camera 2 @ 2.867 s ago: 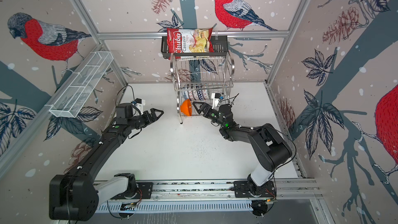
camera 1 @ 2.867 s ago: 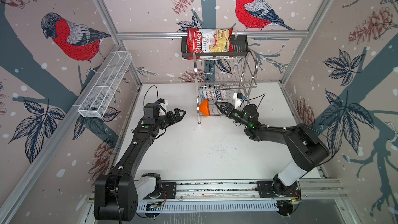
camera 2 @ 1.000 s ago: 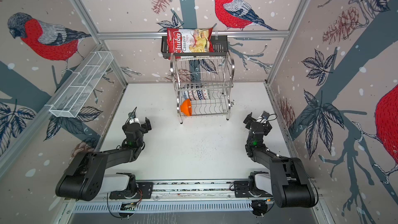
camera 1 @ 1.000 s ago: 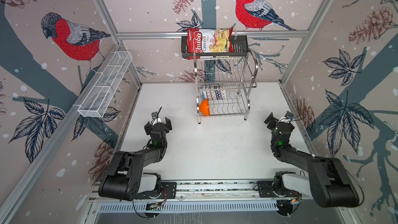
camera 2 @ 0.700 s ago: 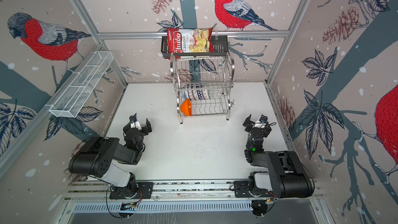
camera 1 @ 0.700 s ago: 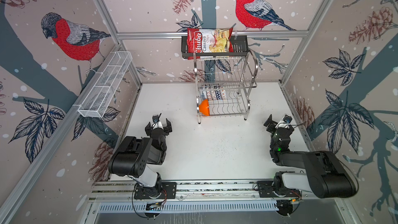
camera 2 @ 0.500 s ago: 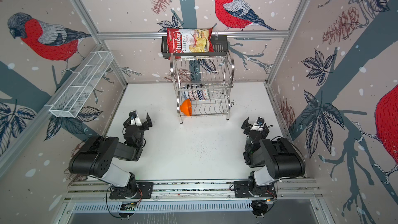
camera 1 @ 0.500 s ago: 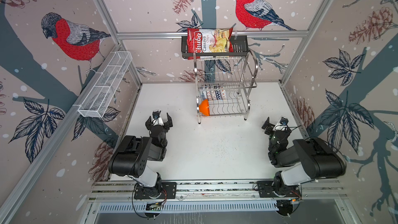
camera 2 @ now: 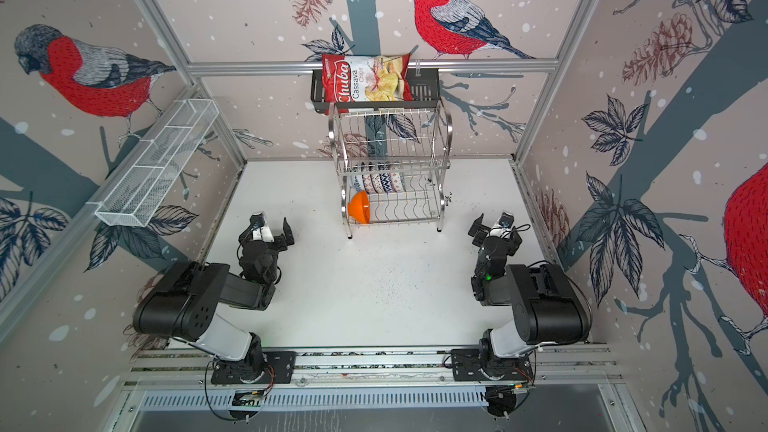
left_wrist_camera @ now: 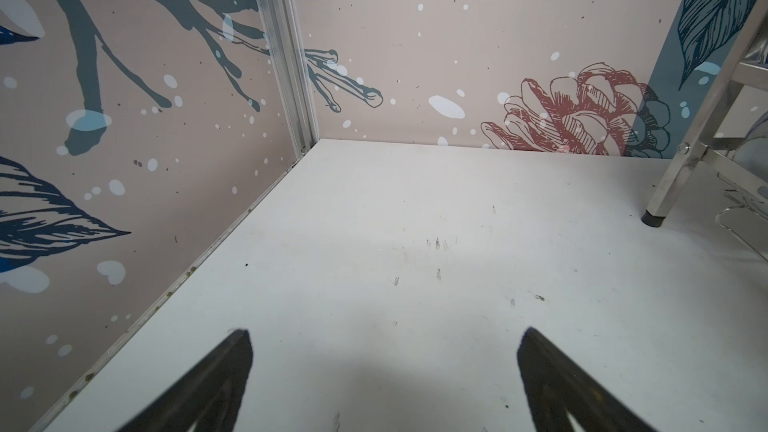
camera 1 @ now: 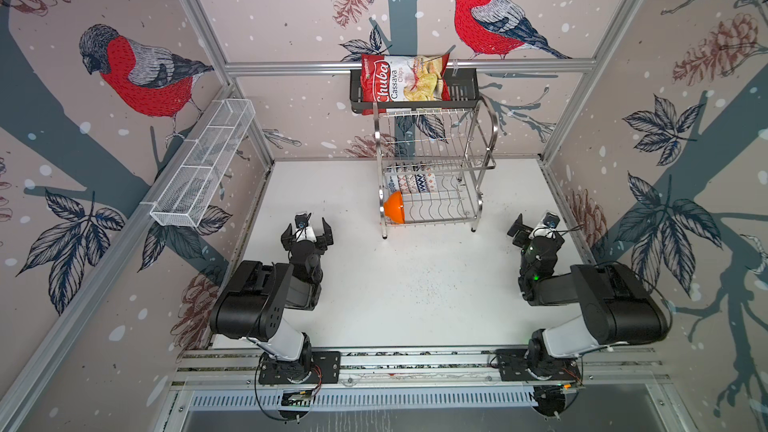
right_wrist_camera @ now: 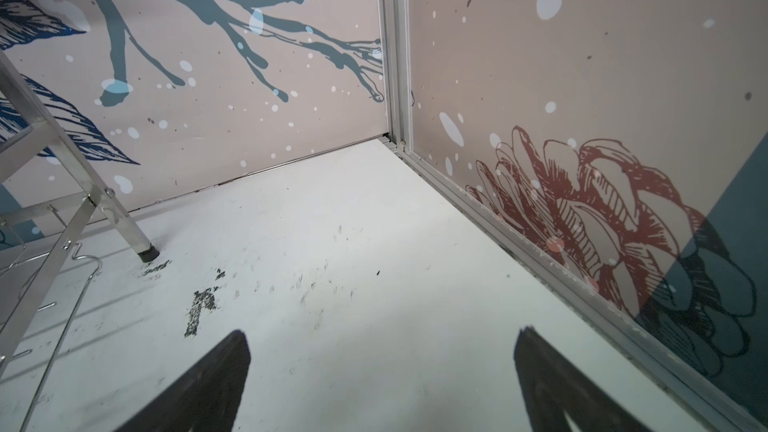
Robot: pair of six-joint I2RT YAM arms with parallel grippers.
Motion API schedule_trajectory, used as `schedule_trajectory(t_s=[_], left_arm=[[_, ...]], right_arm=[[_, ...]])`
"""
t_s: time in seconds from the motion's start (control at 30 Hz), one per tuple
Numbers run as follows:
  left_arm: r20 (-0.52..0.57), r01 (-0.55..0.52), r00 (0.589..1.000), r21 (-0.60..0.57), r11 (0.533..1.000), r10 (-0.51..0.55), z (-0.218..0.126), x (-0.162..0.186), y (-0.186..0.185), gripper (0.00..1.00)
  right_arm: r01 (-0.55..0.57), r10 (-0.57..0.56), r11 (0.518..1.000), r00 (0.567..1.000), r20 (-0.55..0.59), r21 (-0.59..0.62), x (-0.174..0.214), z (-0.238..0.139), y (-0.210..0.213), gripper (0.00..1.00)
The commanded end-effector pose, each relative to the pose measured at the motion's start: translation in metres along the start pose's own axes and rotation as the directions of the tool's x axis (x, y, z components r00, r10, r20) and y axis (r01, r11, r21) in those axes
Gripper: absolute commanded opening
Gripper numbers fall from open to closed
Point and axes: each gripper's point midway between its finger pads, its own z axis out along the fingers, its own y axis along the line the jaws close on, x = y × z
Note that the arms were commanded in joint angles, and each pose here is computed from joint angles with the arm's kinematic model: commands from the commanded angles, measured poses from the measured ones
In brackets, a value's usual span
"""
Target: Load the bowls into the dish rack
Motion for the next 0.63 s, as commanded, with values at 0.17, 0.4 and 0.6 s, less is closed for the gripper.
schedule_trajectory(t_s=[0.17, 0.4, 0.6], left_arm=[[0.040, 0.008, 0.999, 0.007, 1.000, -0.008, 0.0005, -0.0103, -0.0007, 1.00], [0.025, 0.004, 1.000, 0.018, 1.000, -0.004, 0.0043, -0.0085, -0.0032, 1.00], [0.040, 0.004, 0.999, 0.014, 1.000, -0.005, 0.0008, -0.0104, -0.0016, 1.00]], right_arm=[[-0.018, 0.018, 1.000, 1.000, 0.007, -0.008, -0.0029, 0.0000, 0.0017, 1.00], [-0.018, 0.018, 1.000, 1.000, 0.007, -0.008, -0.0031, 0.0000, 0.0016, 1.00], [-0.018, 0.018, 1.000, 1.000, 0.008, -0.009, -0.0032, 0.0000, 0.0018, 1.00]])
